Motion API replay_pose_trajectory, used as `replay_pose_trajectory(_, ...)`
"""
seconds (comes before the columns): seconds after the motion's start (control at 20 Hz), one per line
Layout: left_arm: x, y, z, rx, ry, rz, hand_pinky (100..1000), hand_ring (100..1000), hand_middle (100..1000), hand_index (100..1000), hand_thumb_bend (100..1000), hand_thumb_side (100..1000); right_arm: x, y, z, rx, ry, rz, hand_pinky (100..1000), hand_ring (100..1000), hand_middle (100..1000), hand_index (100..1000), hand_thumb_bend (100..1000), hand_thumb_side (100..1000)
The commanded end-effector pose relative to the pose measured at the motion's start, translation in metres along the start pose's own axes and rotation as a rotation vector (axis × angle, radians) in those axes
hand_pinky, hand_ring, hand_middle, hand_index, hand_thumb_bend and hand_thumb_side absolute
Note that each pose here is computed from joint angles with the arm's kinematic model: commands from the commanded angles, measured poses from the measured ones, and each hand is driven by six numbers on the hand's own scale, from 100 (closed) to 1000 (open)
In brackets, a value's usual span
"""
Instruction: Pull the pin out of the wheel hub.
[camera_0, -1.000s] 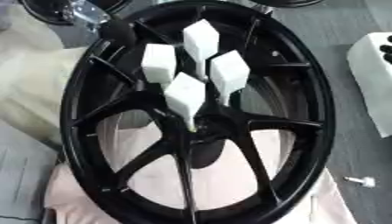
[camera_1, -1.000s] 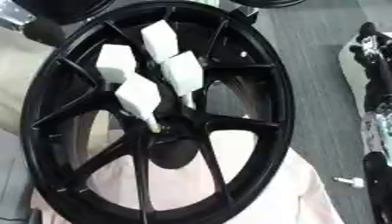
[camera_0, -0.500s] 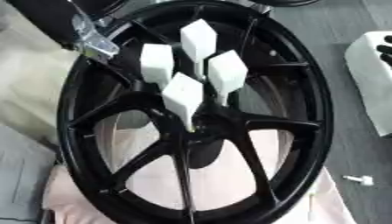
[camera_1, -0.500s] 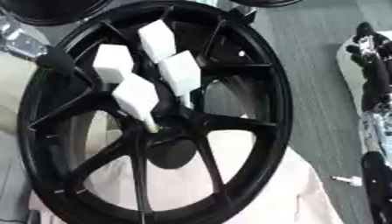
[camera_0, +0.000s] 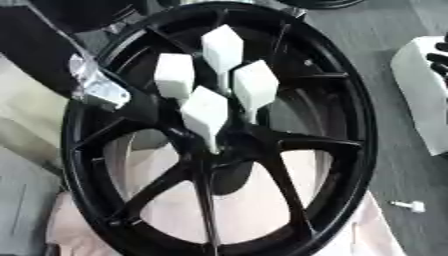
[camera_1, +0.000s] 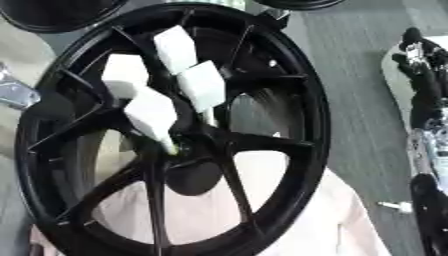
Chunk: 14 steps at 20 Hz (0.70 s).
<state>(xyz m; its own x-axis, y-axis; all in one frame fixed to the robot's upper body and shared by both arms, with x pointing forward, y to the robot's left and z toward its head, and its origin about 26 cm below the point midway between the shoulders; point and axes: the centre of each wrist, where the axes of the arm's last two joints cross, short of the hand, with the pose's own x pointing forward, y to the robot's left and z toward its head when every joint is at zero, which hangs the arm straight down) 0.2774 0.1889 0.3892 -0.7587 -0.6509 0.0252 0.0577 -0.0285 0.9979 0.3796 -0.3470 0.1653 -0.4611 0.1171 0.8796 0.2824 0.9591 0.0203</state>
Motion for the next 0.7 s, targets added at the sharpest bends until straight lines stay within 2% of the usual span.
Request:
replay_pose_trajectory(0.05,0.0,0.006,0.008,0.034,0.028,-0.058,781,738,762,845,750,450,0.015,-0.003,-0.007,0.009,-0.049,0.021,884,755,715,753,361,582)
replay_pose_trajectory(0.2,-0.001,0.005,0.008,0.041,0.03,-0.075,781,738,762,845,750,450,0.015,-0.003,-0.007,0.01,-0.049,0.021,884,755,715,753,361,582)
replay_pose_trajectory(0.25,-0.001,0.005,0.008,0.045,0.031,-0.077,783,746,771,848,711,425,0.015,-0.002,-0.007,0.01,-0.049,0.021,884,755,715,753,360,583)
replay_pose_trajectory(0.35,-0.003,0.002,0.005,0.063,0.046,-0.075,780,742,767,841,697,420,0.014,-0.001,-0.007,0.014,-0.047,0.02,884,755,716,753,359,584)
replay_pose_trajectory(0.7,-0.023,-0.015,-0.017,0.061,0.109,-0.07,768,722,736,808,614,405,0.014,0.002,-0.006,0.023,-0.044,0.023,884,756,716,753,360,584)
